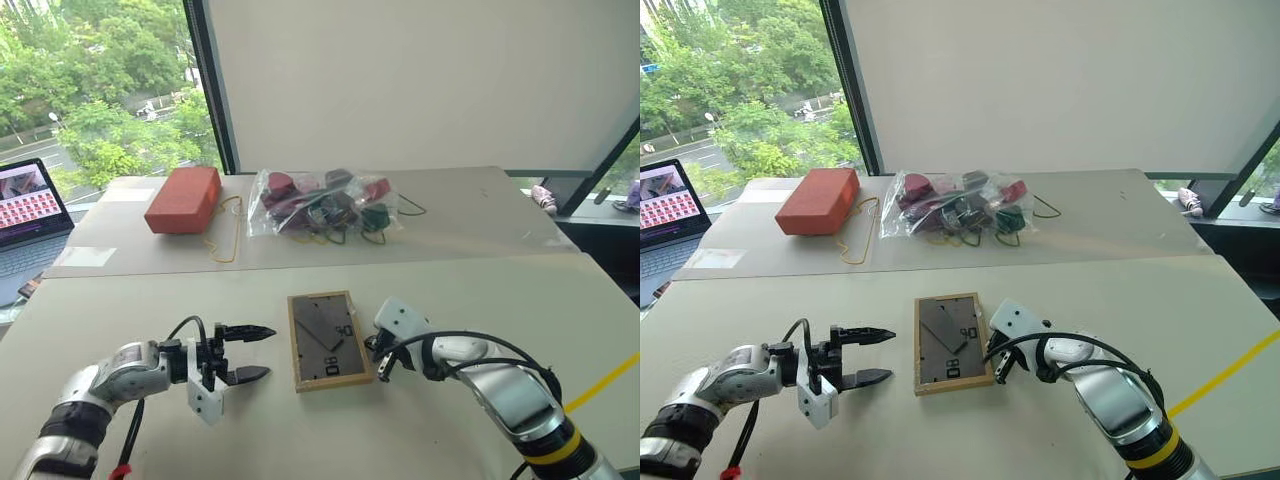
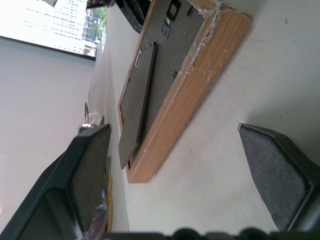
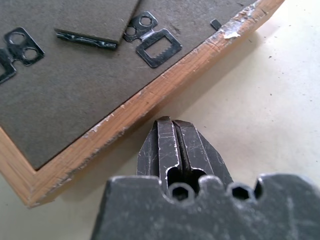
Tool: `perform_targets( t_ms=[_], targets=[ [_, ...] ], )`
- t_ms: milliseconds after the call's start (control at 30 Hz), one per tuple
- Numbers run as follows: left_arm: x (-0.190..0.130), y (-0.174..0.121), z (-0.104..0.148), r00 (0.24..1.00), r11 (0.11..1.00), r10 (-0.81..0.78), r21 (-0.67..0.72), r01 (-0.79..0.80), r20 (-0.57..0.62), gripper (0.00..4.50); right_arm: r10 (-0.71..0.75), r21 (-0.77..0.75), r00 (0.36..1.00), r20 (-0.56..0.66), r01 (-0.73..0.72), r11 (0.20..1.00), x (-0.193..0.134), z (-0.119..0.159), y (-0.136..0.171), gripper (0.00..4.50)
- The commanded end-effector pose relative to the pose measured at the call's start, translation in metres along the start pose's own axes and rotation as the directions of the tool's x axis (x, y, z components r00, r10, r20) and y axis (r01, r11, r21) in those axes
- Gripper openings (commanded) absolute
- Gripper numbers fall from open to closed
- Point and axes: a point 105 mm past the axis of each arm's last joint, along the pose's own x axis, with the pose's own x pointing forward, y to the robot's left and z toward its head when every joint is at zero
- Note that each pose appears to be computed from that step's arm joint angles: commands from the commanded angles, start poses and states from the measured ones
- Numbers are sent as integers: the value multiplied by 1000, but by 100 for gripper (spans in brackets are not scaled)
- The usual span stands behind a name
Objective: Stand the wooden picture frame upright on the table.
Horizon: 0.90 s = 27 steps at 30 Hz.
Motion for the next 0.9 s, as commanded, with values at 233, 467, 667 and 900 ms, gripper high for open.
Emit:
perform_targets(
  t_ms=[233,467,667,900],
  targets=[
    [39,-21,12,994,1000,-3,16,2,106,421,125,50,992,13,-126,991,10,12,32,0],
    [29,-21,13,993,1000,2,21,-4,122,307,81,85,997,11,-81,993,6,11,19,0],
    [39,-23,15,991,1000,13,19,-16,135,109,109,87,994,24,-111,990,9,16,26,0],
    [38,-21,12,993,999,31,9,-32,113,109,95,88,995,8,-95,992,10,13,24,0]
  ],
)
